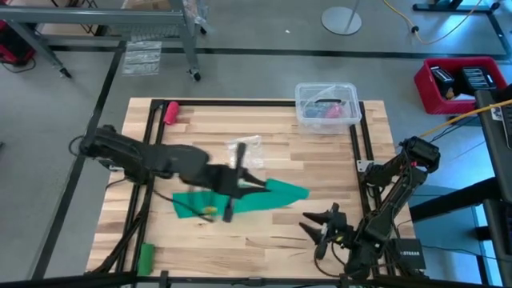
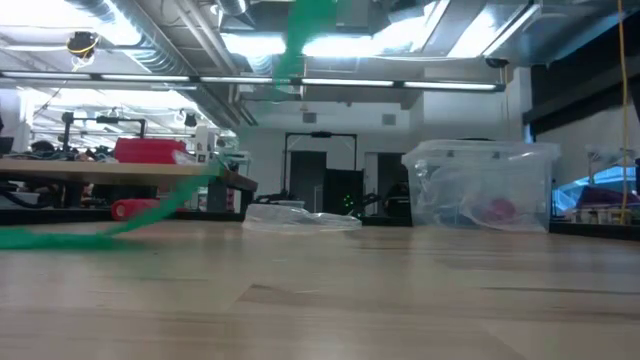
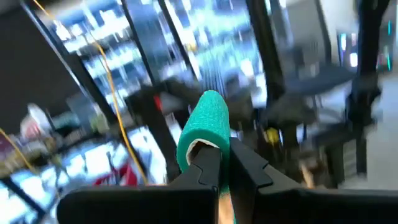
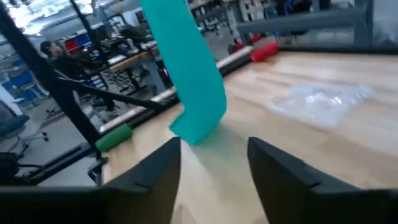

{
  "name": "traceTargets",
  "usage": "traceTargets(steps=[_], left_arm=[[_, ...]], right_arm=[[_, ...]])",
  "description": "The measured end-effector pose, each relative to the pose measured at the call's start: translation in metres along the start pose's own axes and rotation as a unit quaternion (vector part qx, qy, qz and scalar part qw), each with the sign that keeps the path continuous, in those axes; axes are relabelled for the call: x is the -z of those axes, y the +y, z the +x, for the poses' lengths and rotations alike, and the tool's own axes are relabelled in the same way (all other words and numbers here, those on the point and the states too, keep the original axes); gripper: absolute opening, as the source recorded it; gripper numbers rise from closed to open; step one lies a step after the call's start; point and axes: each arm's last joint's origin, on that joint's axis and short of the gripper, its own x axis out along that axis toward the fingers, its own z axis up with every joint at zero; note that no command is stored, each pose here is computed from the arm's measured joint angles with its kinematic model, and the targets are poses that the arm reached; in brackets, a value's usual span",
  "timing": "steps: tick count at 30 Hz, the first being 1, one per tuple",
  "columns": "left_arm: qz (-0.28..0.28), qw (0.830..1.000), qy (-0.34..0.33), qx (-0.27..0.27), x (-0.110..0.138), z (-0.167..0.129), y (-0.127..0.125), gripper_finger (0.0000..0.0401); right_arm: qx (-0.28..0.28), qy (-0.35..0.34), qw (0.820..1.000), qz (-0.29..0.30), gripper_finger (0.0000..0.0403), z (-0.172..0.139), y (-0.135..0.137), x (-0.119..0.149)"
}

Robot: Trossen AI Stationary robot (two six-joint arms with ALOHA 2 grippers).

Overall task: Roll bandage
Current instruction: Roll the green bandage

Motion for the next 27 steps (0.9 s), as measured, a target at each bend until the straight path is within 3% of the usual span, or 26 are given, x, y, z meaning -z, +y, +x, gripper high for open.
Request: traceTargets(steps=[9, 12, 19, 27], left_arm=[[-0.011, 0.999, -0.052, -0.006, -0.019, -0.012, -0.008, 0.0003], [-0.010, 0.997, -0.072, -0.033, -0.024, -0.013, -0.004, 0.0004], [0.061, 0.987, -0.099, -0.113, -0.032, -0.016, 0.009, 0.0003], [0.112, 0.973, -0.099, -0.176, -0.060, -0.031, 0.028, 0.0008]], right_arm=[[-0.034, -0.017, 0.994, -0.102, 0.0226, 0.003, 0.050, -0.046], [-0.035, -0.012, 0.990, -0.137, 0.0222, 0.017, 0.054, -0.056], [-0.039, 0.006, 0.968, -0.248, 0.0209, 0.049, 0.049, -0.072], [-0.024, -0.026, 0.942, -0.334, 0.0209, 0.018, 0.023, -0.178]])
